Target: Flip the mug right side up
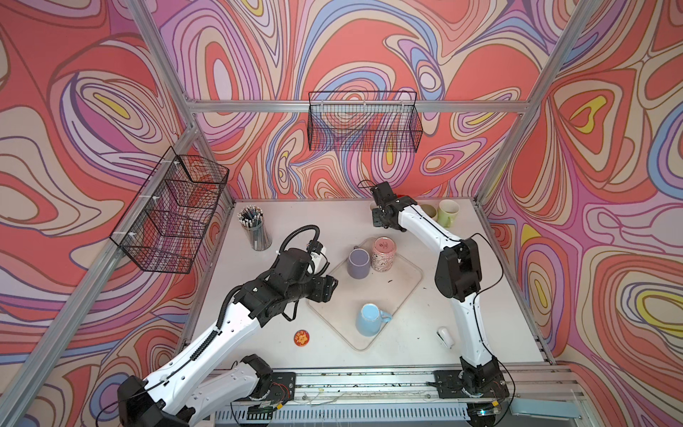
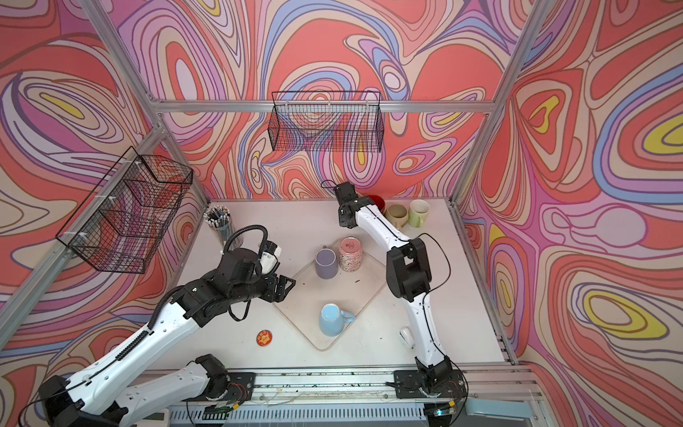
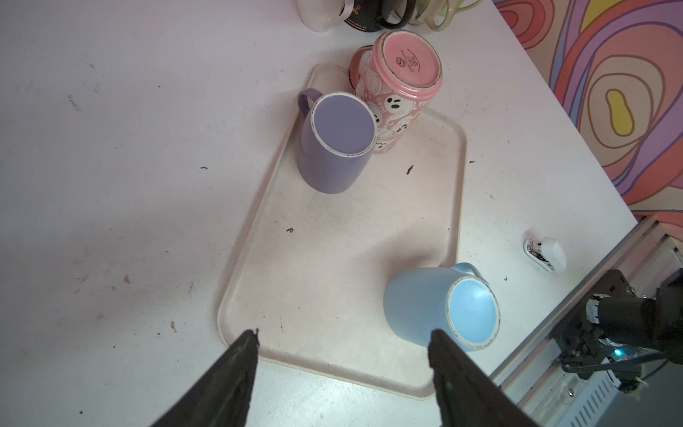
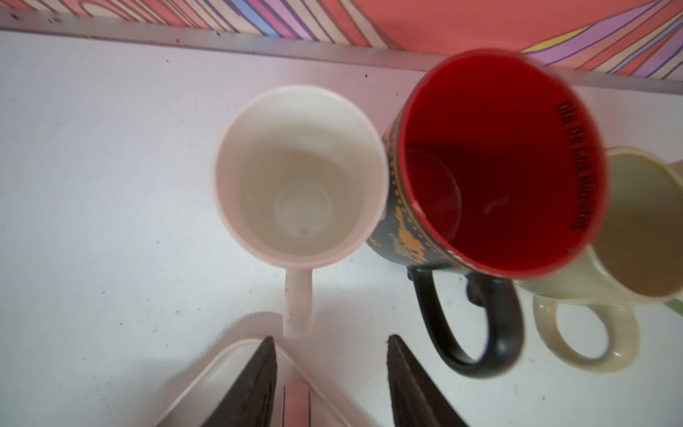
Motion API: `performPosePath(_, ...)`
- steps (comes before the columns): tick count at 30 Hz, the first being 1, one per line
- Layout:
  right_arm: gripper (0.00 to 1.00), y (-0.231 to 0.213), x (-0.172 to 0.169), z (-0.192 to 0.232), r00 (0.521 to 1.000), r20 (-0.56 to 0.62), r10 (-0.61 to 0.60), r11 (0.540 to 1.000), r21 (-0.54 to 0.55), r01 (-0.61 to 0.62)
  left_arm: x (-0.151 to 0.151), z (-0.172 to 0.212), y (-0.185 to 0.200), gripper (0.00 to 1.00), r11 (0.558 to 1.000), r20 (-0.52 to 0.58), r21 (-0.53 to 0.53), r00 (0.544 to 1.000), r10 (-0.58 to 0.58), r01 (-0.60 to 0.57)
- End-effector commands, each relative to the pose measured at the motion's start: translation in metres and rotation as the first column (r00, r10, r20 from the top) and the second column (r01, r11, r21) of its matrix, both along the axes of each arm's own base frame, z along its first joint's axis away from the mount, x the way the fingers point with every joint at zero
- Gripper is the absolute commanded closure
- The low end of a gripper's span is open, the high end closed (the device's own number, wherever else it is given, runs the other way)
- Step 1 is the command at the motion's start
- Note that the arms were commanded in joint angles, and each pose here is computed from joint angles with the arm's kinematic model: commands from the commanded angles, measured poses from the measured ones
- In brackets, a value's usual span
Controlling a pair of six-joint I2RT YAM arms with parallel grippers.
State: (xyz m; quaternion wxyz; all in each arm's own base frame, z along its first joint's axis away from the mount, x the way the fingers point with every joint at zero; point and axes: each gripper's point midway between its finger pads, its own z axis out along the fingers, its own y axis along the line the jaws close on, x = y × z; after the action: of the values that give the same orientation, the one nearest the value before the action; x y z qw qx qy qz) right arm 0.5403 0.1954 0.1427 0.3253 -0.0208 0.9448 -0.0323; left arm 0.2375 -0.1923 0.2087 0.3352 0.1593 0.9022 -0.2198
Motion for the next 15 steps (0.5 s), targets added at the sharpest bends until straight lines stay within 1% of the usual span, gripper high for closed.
performPosePath(1,0.50,-0.001,-0.007,0.034,0.997,0.073,0.025,0.999,0.029,-0.027,-0.009,0.004,-0.011,0.44,0.997,-0.034,-0.023,0.997,-0.070,0.069)
performPosePath(3,0.49,-0.003,-0.016,0.040,0.996,0.084,0.032,0.999,0.039,-0.036,-0.013,-0.001,-0.015,0.47,0.996,-0.039,0.007,0.995,-0.088,0.089)
performPosePath(5,0.49,-0.006,-0.025,0.044,0.995,0.092,0.039,0.998,0.052,-0.043,-0.017,-0.007,-0.019,0.47,0.992,-0.031,0.069,0.994,-0.101,0.103)
performPosePath(9,0.49,-0.009,-0.048,0.048,0.993,0.109,0.043,0.993,0.108,-0.055,-0.027,-0.022,-0.024,0.43,0.976,-0.044,0.182,0.992,-0.117,0.123)
performPosePath(11,0.48,-0.009,-0.059,0.052,0.991,0.124,0.047,0.988,0.138,-0.064,-0.031,-0.029,-0.024,0.40,0.972,-0.062,0.199,0.992,-0.113,0.123)
performPosePath(15,0.48,-0.013,-0.084,0.054,0.989,0.135,0.056,0.979,0.185,-0.081,-0.042,-0.042,-0.030,0.31,0.976,-0.093,0.170,0.989,-0.118,0.133)
